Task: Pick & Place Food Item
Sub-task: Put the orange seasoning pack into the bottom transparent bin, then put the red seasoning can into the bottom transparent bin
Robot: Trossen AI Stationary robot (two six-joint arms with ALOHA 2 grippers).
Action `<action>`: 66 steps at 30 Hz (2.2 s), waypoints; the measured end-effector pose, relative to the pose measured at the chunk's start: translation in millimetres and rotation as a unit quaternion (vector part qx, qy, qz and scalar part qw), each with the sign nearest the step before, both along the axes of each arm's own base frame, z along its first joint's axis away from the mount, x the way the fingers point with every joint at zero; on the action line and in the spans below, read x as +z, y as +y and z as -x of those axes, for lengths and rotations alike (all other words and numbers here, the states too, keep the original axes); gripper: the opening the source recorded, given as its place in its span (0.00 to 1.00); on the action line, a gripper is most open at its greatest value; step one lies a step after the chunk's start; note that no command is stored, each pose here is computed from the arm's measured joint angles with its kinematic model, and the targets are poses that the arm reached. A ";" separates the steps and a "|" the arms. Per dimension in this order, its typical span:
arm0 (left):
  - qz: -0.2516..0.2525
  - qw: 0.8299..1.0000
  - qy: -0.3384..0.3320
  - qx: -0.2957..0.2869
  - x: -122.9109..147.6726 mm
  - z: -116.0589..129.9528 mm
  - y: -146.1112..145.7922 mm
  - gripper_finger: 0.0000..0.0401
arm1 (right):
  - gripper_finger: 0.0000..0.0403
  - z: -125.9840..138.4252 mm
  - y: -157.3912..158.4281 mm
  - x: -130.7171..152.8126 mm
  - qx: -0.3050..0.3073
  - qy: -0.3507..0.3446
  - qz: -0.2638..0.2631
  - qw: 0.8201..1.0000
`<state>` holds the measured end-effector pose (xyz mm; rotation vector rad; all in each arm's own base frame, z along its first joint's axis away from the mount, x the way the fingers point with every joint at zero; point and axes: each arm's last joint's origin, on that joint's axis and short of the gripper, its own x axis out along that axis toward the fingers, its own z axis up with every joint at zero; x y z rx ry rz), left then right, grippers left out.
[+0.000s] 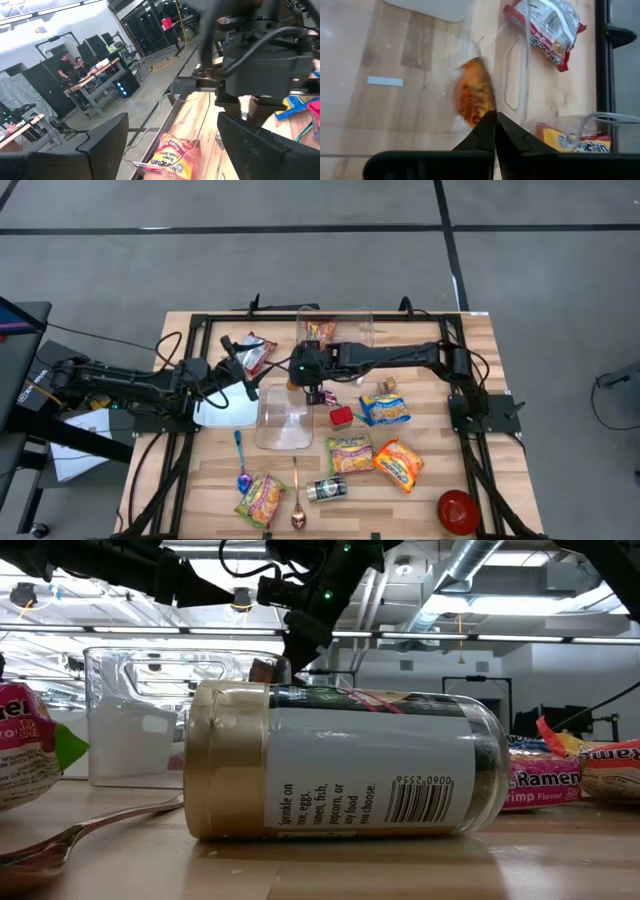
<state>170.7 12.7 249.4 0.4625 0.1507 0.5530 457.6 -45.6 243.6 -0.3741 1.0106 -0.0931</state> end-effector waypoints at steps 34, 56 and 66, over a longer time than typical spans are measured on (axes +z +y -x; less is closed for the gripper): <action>0.000 1.000 0.001 0.000 -0.3 0.0 0.1 0.74 | 0.31 45.3 4.2 47.0 -0.058 0.044 -0.035 0.997; 0.003 1.000 0.011 -0.001 -2.4 0.1 -0.2 0.74 | 0.79 80.0 100.5 44.5 -0.020 0.186 -0.115 0.976; 0.038 0.993 -0.045 -0.106 4.9 -2.8 -5.8 0.74 | 0.78 129.1 96.9 30.2 -0.161 0.216 -0.014 0.963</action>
